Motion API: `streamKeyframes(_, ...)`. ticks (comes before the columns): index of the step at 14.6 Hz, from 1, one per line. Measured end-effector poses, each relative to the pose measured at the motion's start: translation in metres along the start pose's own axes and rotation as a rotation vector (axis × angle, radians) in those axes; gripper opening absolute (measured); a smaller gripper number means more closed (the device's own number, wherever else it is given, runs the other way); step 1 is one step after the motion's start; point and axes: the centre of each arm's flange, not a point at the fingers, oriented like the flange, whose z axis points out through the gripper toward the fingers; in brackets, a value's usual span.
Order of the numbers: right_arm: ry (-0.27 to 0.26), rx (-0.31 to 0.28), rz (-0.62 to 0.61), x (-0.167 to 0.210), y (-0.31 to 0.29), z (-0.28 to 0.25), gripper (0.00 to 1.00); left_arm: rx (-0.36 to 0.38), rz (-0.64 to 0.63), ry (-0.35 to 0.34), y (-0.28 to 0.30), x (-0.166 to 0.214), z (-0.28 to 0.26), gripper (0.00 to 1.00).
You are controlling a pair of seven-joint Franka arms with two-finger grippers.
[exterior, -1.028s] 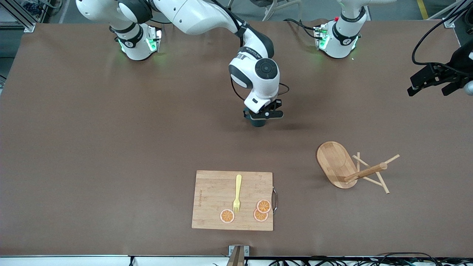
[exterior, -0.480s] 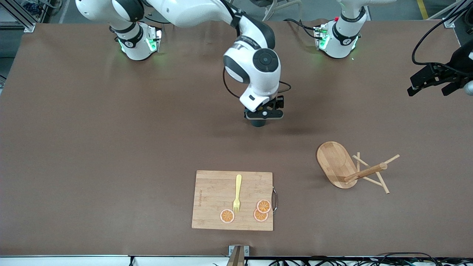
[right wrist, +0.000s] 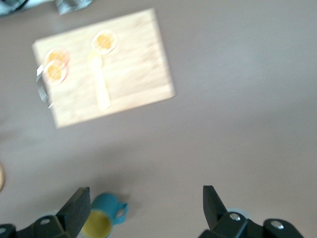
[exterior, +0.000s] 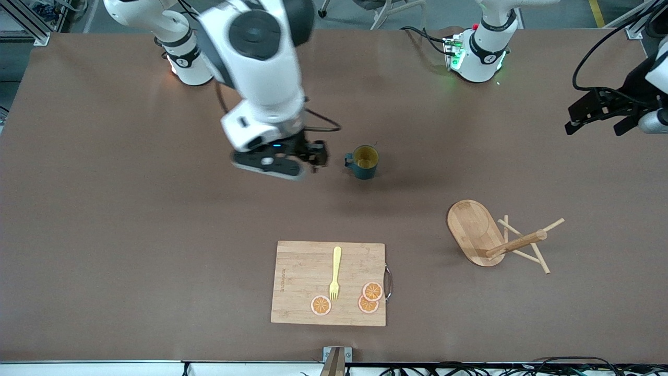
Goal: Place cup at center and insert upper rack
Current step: 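Release the mug with the right gripper while the left gripper approaches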
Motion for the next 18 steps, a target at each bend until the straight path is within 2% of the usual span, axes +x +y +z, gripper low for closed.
streamKeyframes(3, -0.023, -0.039, -0.042, 0.077, 0.089, -0.005, 1.00, -0.002, 0.027, -0.001, 0.018, -0.002, 0.001, 1.00)
streamKeyframes(6, -0.039, -0.053, -0.126, 0.147, 0.191, -0.004, 1.00, -0.006, -0.027, 0.001, 0.053, -0.006, 0.002, 1.00)
streamKeyframes(9, -0.074, -0.052, -0.209, 0.191, 0.304, -0.013, 1.00, -0.013, -0.081, 0.000, 0.114, -0.017, 0.012, 1.00)
streamKeyframes(11, -0.085, -0.043, -0.199, 0.202, 0.361, -0.022, 1.00, -0.015, -0.102, -0.008, 0.149, -0.026, 0.026, 1.00)
streamKeyframes(14, -0.079, 0.004, -0.184, 0.194, 0.414, -0.042, 1.00, -0.002, -0.115, -0.021, 0.184, -0.037, 0.050, 1.00)
streamKeyframes(18, 0.006, 0.055, -0.198, 0.164, 0.422, -0.065, 1.00, 0.040, -0.165, 0.005, 0.240, -0.063, 0.085, 1.00)
